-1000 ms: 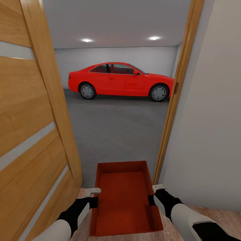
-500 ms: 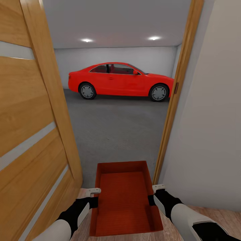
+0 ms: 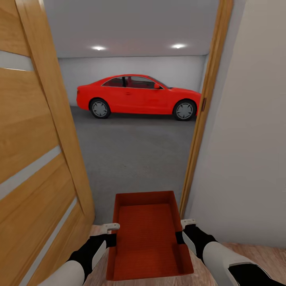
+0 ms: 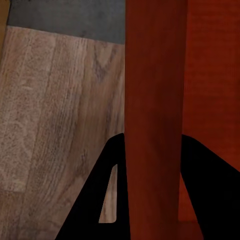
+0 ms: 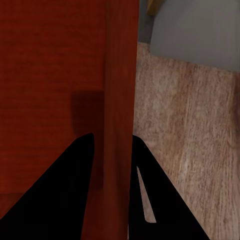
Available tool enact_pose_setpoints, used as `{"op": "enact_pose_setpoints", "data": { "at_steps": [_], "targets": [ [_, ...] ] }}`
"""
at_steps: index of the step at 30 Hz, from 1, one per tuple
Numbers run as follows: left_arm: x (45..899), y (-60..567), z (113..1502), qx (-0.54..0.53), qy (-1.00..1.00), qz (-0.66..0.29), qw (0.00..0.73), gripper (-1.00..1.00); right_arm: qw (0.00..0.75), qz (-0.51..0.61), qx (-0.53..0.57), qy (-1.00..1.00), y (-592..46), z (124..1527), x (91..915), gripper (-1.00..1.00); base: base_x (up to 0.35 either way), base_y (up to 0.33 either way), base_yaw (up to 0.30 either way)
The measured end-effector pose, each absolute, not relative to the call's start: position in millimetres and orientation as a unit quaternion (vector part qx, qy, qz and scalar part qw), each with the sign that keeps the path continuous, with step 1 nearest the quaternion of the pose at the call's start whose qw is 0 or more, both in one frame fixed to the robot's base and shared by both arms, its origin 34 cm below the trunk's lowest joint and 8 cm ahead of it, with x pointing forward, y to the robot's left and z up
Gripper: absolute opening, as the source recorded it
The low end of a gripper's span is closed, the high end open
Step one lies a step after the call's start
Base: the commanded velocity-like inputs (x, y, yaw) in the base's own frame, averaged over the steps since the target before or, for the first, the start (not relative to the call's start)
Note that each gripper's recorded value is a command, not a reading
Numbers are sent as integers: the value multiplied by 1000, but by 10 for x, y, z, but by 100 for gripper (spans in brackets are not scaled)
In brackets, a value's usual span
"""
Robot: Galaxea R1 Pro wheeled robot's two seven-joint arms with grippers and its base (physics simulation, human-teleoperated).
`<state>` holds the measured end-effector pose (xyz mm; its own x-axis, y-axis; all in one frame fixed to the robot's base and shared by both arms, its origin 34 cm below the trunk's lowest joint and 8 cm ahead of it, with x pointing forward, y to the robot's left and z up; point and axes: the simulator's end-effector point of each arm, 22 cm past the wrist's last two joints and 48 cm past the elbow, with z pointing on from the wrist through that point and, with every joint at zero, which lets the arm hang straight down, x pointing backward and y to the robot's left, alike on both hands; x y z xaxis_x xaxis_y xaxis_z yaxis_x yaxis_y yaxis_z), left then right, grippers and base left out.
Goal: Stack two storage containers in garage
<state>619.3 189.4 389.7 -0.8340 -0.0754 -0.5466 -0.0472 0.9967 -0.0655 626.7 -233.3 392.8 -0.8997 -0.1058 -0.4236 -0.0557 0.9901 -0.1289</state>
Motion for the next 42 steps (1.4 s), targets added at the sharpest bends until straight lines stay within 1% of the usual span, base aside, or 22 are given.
{"op": "enact_pose_setpoints", "data": {
  "at_steps": [10,42],
  "targets": [
    [6194,1894,3899,-32,957,-25,286,-100,220,-57,-41,973,-2333,3930,6267,-100,110,57,-5],
    [6197,1894,3901,-32,957,-25,287,-100,220,-57,-41,973,-2333,3929,6267,-100,17,23,0]
  ]
}}
